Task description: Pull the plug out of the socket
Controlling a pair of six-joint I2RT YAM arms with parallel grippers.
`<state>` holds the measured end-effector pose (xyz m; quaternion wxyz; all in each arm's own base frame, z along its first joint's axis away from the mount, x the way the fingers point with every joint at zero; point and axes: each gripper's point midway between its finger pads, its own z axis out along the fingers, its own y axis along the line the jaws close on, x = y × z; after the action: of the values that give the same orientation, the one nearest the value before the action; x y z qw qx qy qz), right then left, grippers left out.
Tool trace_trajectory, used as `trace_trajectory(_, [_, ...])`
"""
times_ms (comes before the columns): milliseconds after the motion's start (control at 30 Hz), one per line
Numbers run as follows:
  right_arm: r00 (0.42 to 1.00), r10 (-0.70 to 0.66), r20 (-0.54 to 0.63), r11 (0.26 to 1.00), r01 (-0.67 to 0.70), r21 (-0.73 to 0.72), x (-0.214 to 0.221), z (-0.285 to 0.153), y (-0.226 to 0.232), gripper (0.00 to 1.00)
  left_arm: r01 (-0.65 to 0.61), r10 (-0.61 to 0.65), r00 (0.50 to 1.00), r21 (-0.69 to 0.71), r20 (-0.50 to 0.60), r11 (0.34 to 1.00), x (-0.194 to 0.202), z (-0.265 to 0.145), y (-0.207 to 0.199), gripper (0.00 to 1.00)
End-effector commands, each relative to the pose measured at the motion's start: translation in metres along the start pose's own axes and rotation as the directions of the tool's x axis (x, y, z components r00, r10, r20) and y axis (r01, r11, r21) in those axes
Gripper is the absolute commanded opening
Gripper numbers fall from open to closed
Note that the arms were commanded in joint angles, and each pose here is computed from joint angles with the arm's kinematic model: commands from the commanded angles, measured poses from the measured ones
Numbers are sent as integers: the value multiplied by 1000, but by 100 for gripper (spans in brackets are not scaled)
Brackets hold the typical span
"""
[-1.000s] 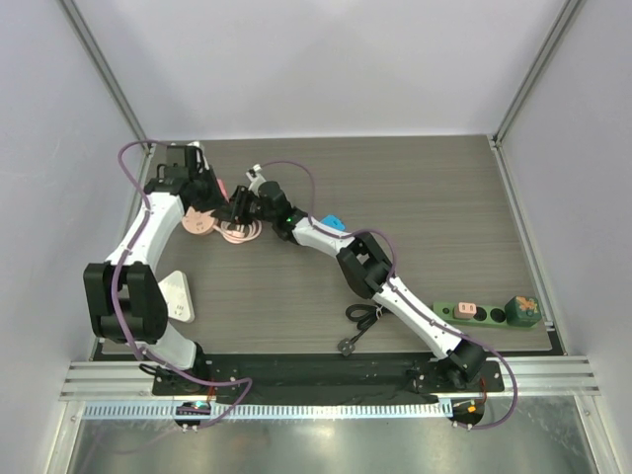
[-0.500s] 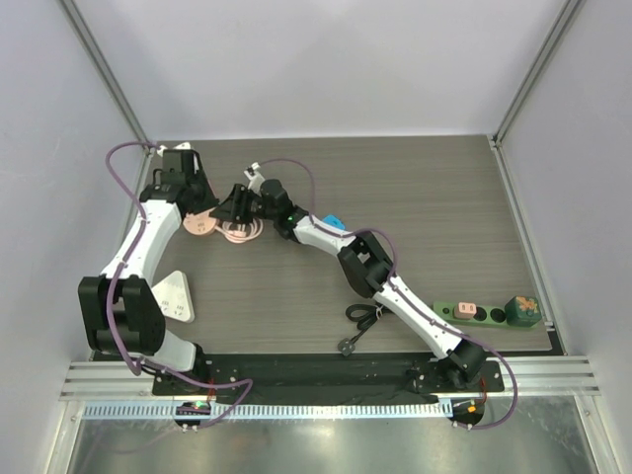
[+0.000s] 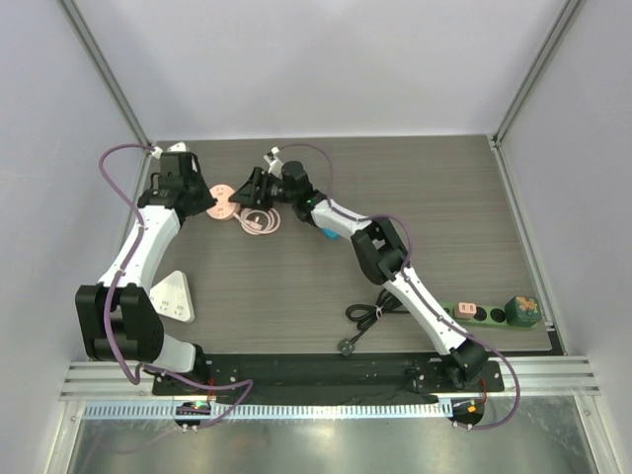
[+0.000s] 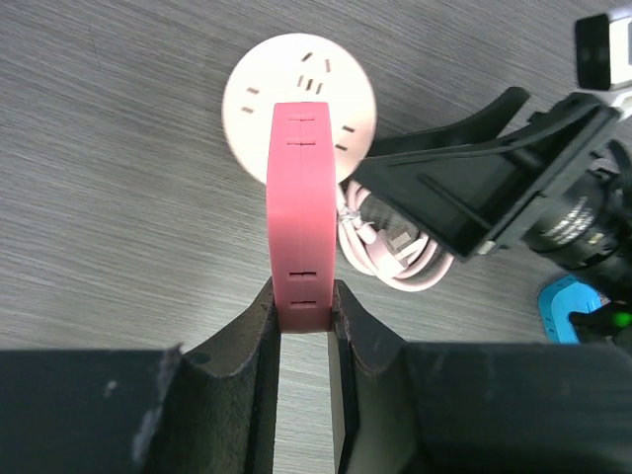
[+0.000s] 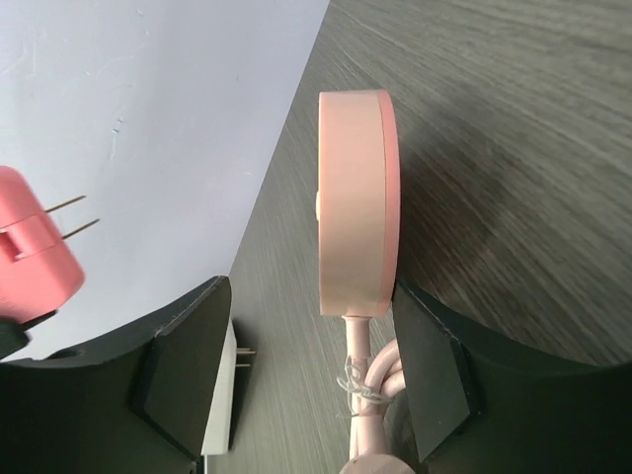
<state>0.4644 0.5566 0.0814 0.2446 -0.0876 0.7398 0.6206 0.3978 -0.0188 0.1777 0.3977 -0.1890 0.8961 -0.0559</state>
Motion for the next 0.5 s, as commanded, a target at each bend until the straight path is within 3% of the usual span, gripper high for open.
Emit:
trace_trajectory(0, [992,-113,54,976,122,-182,-44,-19,102,72,18,-21,995,35,93,999,-23,-11,-8,0])
trace_trajectory(133, [989,-122,81,974,135,-180,-58,-33,115,72,20,-25,996,65,81,998,-21,-10,-13,0])
trace_trajectory(467, [986,-135,94,991,135,6,-92,-72,63,74,23,-19,1000,266,-17,964,-4,-2,-54,0])
